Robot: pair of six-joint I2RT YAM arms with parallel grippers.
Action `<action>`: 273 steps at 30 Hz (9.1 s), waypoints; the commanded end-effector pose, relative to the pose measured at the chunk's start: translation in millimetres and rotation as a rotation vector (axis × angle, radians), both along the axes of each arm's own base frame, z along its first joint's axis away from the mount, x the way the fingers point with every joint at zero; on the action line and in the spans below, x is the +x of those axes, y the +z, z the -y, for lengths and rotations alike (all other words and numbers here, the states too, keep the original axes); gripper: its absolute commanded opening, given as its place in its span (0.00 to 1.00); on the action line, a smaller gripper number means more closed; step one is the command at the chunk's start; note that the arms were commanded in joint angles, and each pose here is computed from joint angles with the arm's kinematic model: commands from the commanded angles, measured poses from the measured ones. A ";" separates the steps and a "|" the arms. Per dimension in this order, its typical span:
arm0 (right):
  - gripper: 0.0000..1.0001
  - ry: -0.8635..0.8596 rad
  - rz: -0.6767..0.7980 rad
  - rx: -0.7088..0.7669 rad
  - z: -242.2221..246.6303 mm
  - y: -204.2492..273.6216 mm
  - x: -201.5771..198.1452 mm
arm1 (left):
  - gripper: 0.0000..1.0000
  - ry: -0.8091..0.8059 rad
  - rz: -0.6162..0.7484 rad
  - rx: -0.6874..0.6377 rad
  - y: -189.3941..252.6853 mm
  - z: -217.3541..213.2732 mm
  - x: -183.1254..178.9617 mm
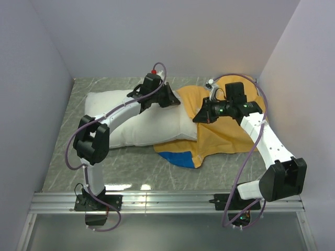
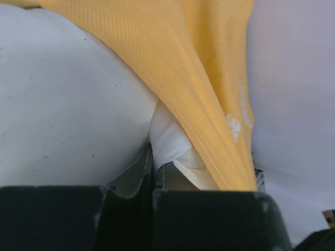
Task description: Put the pillow into the pillowcase
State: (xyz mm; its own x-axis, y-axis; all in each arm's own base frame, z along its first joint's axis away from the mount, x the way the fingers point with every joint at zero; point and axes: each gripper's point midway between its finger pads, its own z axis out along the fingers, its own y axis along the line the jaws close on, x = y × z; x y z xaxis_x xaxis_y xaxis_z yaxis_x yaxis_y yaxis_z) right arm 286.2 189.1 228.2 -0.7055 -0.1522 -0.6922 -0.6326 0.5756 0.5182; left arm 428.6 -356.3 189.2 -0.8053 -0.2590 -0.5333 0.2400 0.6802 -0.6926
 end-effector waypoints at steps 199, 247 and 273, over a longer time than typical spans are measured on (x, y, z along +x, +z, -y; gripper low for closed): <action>0.82 0.039 -0.187 -0.276 -39.0 -32.3 -11.7 | 0.00 -1.217 1.500 0.633 73.0 -87.0 -274.3; 0.00 0.242 -0.176 0.236 -123.8 85.4 1.0 | 0.00 -1.022 1.584 0.593 111.5 -70.4 -262.8; 0.80 -0.129 -0.130 0.245 -192.2 74.5 81.2 | 0.00 -0.816 1.135 0.439 59.2 -91.4 -157.4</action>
State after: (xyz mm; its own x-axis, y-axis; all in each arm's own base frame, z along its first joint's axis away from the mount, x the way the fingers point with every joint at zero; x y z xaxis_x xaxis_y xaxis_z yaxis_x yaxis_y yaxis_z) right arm 337.3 402.9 288.3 -0.8746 0.0997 -0.4745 -0.4002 0.4042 0.8225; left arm 257.8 -271.7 249.7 0.3424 0.4645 -0.8167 0.8769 0.1541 0.4553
